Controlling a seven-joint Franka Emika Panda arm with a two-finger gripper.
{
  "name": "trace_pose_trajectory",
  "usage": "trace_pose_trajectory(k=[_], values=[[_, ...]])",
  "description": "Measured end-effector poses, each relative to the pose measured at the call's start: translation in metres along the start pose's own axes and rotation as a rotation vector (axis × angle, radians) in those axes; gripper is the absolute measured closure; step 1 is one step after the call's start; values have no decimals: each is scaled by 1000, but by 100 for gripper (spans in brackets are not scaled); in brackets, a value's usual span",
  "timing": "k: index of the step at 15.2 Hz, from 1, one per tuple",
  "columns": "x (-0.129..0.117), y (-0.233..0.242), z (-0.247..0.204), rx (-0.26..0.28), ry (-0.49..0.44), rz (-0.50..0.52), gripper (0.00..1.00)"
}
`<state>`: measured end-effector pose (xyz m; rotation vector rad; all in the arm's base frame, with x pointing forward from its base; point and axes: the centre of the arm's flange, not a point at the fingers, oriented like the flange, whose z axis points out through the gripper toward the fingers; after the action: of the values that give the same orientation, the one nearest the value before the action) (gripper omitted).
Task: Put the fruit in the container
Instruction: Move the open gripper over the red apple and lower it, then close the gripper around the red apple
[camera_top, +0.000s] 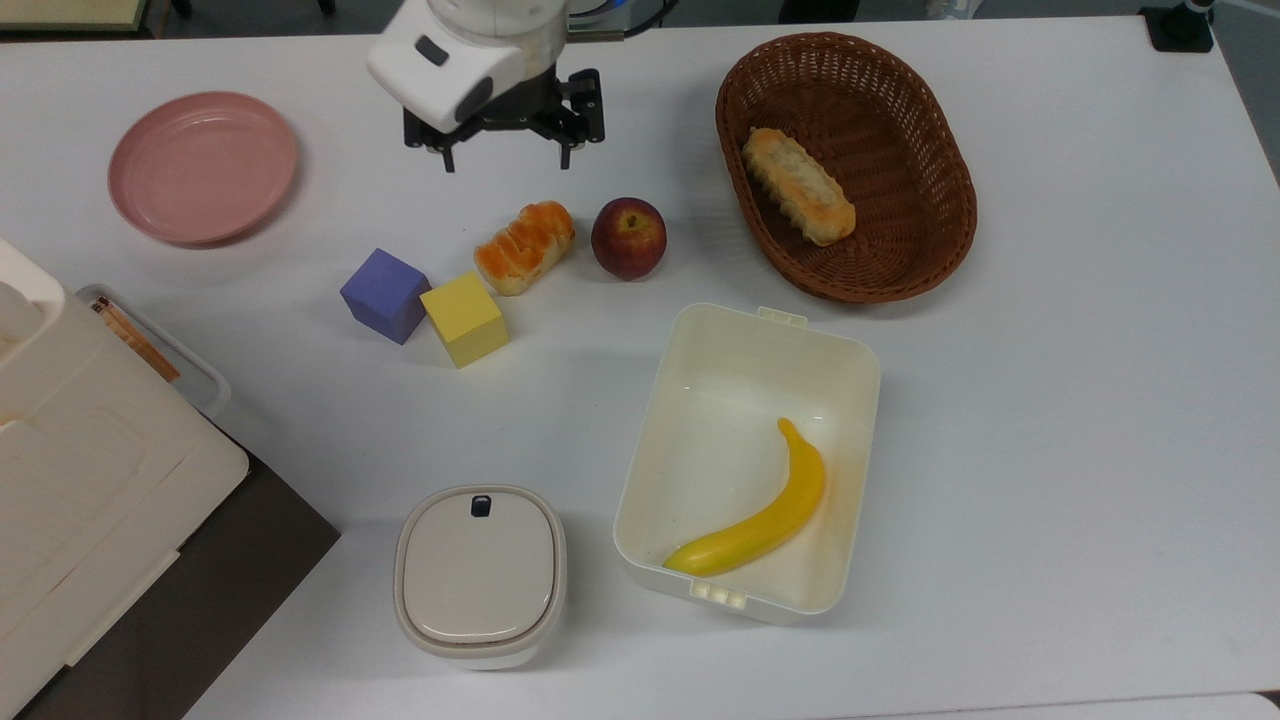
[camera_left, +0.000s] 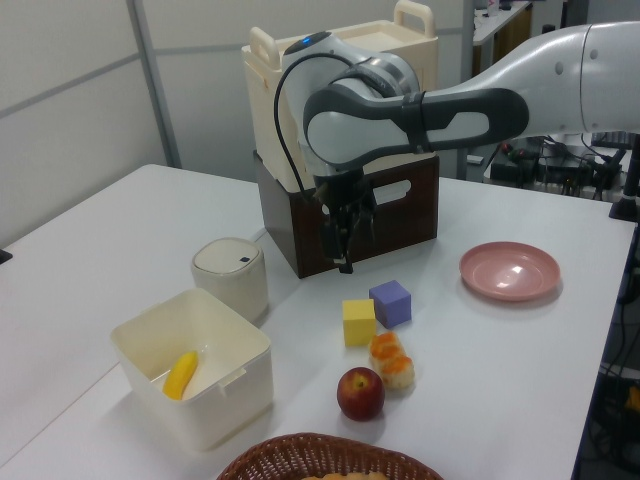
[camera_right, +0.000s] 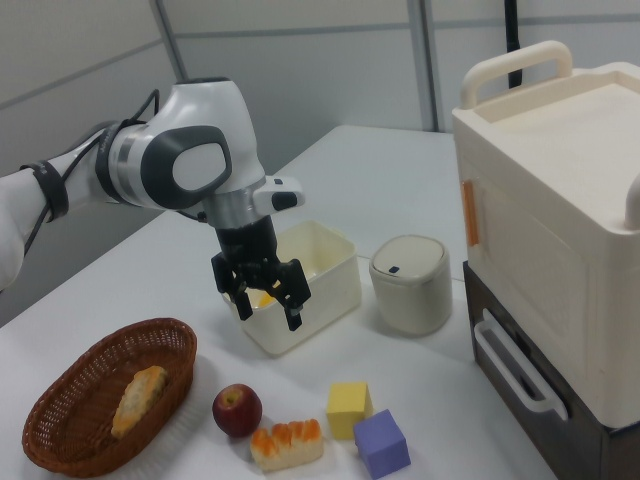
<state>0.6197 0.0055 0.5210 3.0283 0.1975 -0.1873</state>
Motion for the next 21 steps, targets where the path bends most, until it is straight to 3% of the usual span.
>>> trace_pose_trajectory(k=[4, 8, 14, 21], values=[[0, -13, 19, 7, -61, -154, 0], [1, -41, 48, 16, -159, -241, 0], [15, -84, 105, 16, -284, -307, 0], [25, -128, 167, -9, -387, -300, 0]])
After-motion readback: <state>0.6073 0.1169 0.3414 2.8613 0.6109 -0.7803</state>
